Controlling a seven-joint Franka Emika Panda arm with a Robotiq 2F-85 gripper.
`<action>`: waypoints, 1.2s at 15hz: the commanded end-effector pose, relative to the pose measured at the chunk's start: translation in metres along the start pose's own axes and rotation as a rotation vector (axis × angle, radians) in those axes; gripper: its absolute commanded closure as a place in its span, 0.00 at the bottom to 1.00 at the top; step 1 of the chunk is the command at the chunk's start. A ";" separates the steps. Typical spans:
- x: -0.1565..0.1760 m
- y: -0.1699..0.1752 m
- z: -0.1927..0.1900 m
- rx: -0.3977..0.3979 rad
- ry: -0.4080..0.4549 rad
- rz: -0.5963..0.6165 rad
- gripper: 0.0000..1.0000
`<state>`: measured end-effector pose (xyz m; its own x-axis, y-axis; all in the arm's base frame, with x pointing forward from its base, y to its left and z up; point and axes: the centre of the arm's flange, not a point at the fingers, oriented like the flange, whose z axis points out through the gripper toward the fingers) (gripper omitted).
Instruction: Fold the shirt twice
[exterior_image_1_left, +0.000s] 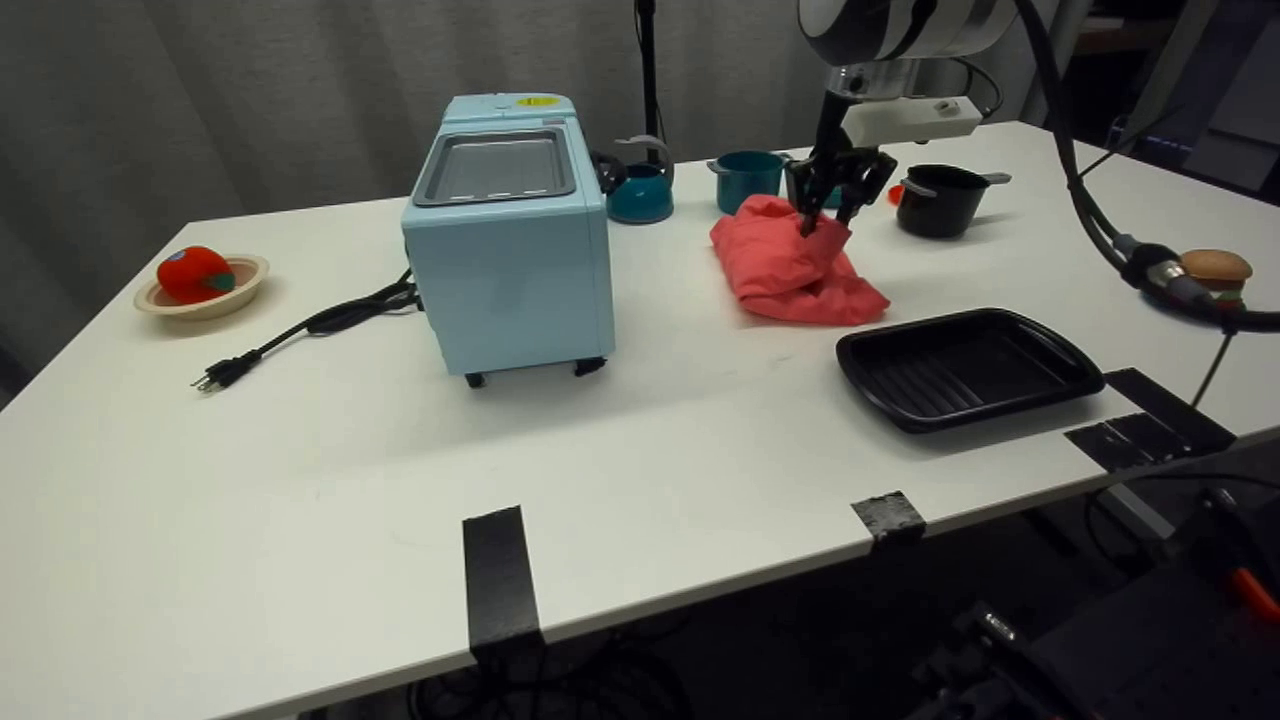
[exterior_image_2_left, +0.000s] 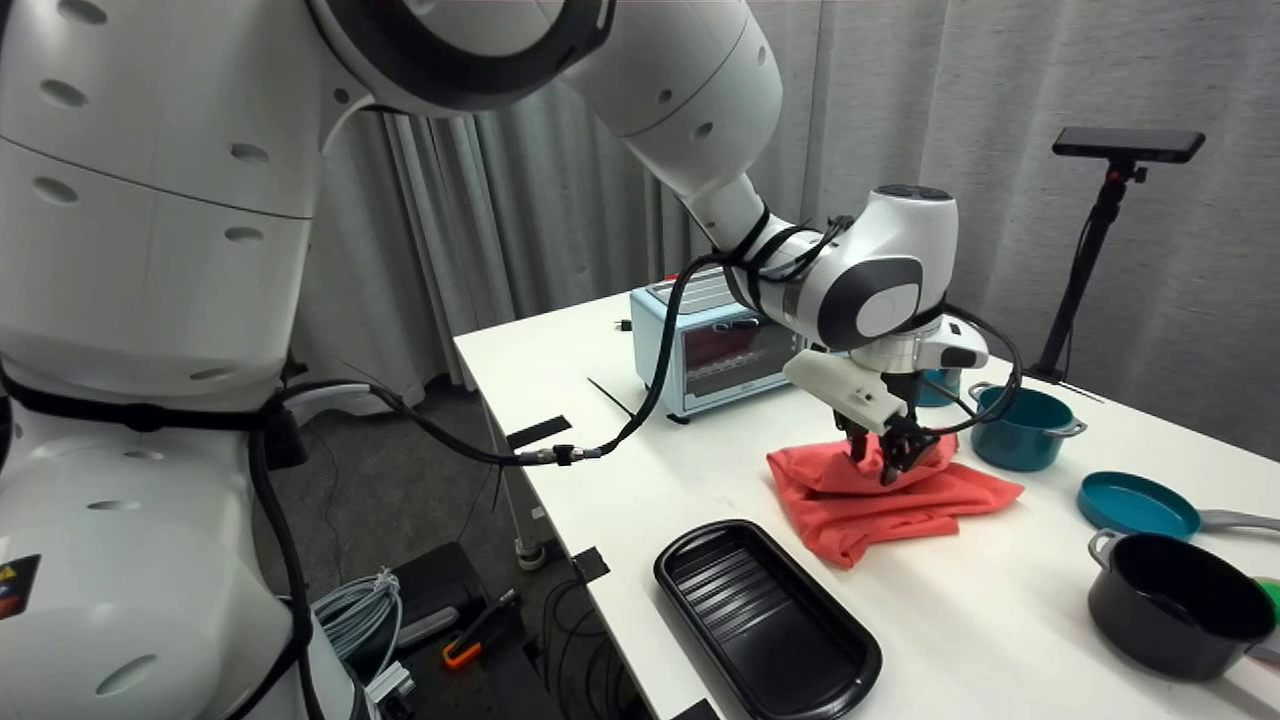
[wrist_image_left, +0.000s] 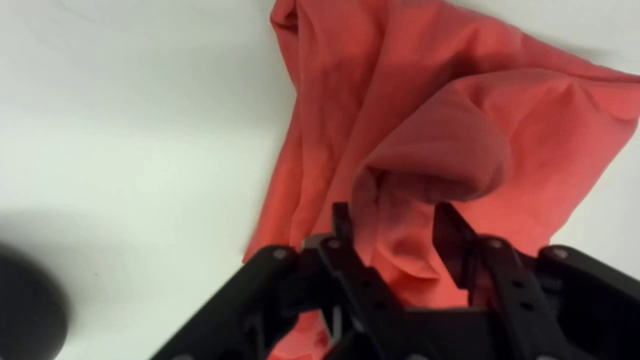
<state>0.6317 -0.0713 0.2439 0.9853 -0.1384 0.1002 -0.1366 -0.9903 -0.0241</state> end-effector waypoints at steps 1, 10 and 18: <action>-0.004 -0.006 -0.021 -0.010 -0.017 0.006 0.20; 0.004 -0.017 -0.098 -0.033 0.056 -0.054 0.00; -0.007 -0.021 -0.200 -0.041 0.214 -0.113 0.00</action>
<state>0.6291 -0.0544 0.4108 0.9562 -0.0507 0.2883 -0.0603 -0.9979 0.0244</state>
